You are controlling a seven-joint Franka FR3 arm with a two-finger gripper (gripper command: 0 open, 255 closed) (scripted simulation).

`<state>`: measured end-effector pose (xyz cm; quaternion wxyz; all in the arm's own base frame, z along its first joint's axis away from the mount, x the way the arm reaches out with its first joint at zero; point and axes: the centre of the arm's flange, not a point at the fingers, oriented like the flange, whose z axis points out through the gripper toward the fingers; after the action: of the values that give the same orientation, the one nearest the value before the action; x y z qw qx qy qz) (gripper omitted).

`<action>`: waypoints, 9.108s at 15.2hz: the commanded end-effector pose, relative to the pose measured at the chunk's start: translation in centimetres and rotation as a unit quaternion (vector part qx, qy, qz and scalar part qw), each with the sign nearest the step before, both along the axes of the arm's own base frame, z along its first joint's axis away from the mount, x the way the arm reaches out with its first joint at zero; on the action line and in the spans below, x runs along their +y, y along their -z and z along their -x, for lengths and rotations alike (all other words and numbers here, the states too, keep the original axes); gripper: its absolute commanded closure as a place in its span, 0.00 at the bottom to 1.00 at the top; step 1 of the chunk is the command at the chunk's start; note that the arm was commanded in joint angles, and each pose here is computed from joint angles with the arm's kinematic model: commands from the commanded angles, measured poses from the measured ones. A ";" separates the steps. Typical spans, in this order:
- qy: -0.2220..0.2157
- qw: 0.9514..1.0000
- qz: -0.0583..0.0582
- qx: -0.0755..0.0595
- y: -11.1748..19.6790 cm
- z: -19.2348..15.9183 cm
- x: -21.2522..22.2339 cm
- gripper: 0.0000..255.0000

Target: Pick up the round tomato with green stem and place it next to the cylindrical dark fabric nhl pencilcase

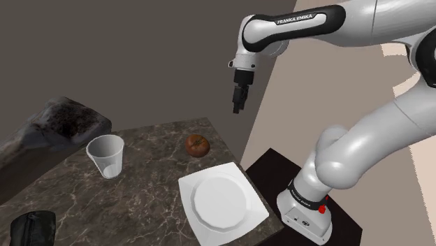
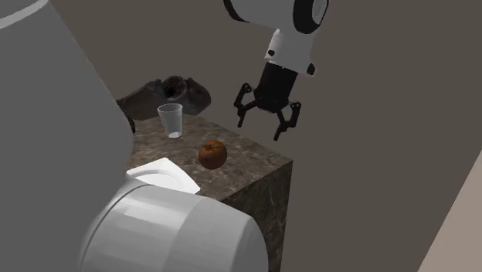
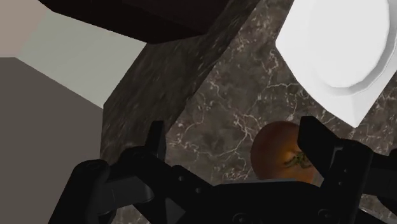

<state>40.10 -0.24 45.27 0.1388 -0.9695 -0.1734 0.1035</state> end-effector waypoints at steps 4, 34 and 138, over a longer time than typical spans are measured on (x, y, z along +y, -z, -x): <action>-0.092 0.993 -0.067 -0.001 4.0 -4.7 3.3 0.00; -0.287 0.935 -0.208 -0.003 13.8 -10.1 16.1 1.00; 0.465 0.877 0.084 -0.090 10.8 17.7 58.1 1.00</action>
<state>22.34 58.17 37.68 0.0997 -0.9488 0.2953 -0.0521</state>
